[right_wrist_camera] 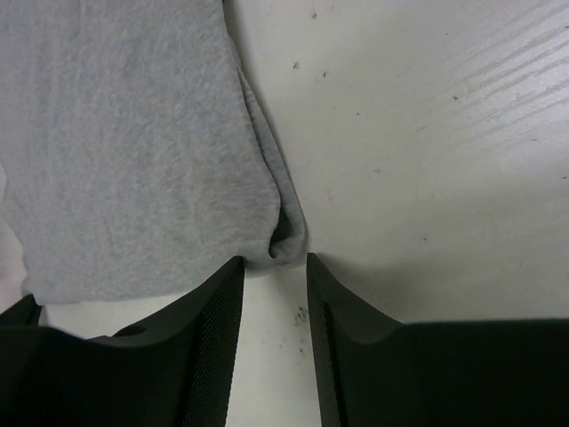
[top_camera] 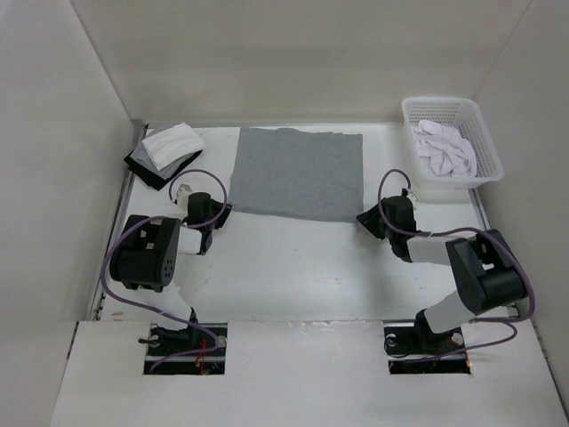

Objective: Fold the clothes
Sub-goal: Fold the tank top

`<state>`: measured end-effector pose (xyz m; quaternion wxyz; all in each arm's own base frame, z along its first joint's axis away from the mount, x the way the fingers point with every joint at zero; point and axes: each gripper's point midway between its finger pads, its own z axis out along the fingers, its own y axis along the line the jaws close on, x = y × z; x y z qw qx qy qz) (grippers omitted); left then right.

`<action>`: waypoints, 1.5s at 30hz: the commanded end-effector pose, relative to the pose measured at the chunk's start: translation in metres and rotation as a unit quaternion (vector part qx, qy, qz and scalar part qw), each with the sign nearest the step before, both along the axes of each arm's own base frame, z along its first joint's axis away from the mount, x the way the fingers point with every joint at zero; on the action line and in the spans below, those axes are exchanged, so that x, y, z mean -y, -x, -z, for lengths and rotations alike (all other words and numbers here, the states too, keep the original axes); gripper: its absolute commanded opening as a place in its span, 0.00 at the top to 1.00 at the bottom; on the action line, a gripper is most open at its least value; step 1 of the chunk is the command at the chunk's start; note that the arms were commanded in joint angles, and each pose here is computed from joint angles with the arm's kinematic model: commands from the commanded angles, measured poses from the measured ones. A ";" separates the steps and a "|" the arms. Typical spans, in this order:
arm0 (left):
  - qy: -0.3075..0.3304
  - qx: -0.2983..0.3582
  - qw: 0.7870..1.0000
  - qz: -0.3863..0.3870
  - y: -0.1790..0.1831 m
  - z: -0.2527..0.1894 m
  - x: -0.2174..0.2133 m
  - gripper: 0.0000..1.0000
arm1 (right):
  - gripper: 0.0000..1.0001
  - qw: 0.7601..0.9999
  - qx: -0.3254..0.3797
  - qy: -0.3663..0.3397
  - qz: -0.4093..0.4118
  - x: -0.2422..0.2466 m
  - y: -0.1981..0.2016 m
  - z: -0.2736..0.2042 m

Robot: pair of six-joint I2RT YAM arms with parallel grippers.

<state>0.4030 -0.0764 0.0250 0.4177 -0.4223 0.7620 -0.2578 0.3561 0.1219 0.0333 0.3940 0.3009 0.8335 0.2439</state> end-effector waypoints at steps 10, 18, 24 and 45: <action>0.003 0.019 1.000 -0.008 -0.013 -0.003 0.000 0.98 | 0.93 0.998 0.045 -0.021 0.031 -0.003 -0.037 -0.026; 0.006 0.111 0.994 -0.003 -0.005 -0.079 0.000 1.00 | 1.00 0.996 0.090 0.001 0.018 0.001 -0.018 -0.066; -0.010 0.227 0.974 0.002 0.045 -0.199 -0.011 1.00 | 1.00 0.981 0.192 0.042 0.001 0.011 0.045 -0.168; -0.061 0.266 0.962 0.006 0.100 -0.284 -0.027 1.00 | 1.00 0.952 0.280 0.061 -0.103 -0.036 0.075 -0.289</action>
